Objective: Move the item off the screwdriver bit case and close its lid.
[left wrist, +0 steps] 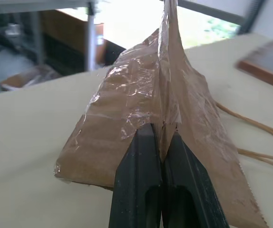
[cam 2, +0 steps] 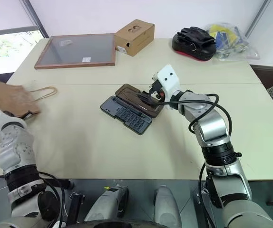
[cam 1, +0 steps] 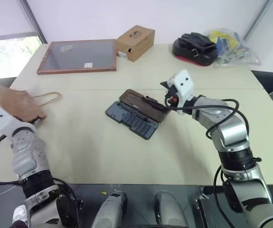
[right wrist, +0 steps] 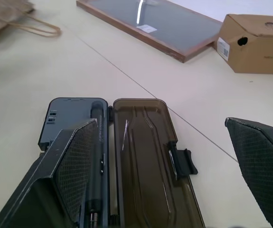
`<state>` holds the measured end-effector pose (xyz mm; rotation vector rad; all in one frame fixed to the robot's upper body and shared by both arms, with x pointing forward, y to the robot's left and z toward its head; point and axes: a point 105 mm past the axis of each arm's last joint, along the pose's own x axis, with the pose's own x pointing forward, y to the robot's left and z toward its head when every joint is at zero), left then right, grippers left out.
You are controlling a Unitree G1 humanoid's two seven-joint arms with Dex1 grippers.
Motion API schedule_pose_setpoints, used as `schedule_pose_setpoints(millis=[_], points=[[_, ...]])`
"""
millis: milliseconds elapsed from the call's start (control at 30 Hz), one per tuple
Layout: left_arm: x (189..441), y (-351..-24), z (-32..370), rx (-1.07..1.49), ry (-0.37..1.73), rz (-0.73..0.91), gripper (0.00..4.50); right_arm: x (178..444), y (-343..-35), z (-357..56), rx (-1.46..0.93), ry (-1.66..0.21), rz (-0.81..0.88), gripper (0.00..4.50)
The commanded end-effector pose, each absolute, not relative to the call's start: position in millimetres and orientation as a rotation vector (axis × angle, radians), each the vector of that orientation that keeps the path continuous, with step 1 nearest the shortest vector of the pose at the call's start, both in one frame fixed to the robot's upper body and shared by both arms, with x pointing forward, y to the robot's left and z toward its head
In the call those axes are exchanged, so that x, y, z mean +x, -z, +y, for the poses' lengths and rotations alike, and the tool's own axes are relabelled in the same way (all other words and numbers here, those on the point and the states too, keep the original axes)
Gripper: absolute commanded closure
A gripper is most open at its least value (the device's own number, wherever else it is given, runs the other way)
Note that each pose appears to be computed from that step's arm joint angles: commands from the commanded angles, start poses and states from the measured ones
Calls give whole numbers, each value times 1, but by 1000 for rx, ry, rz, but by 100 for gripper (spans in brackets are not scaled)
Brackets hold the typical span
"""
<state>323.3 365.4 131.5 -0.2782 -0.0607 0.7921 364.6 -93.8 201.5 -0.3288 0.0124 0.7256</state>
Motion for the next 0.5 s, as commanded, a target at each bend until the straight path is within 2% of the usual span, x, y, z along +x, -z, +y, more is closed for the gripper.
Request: schedule_pose_setpoints(millis=[33, 200, 233, 300, 500], points=[[336, -153, 358, -275, -741, -118, 448, 359, -217, -93, -337, -711, -49, 0], [335, -146, 360, -256, -771, -86, 448, 358, -216, -98, -333, -685, -45, 0], [334, -145, 361, -257, -782, -83, 423, 358, -216, -99, -333, -682, -45, 0], [333, -144, 363, -250, -798, -79, 365, 358, -216, -100, -332, -676, -45, 0], [325, -145, 367, -208, -857, -88, 60, 358, -216, -102, -330, -667, -46, 0]])
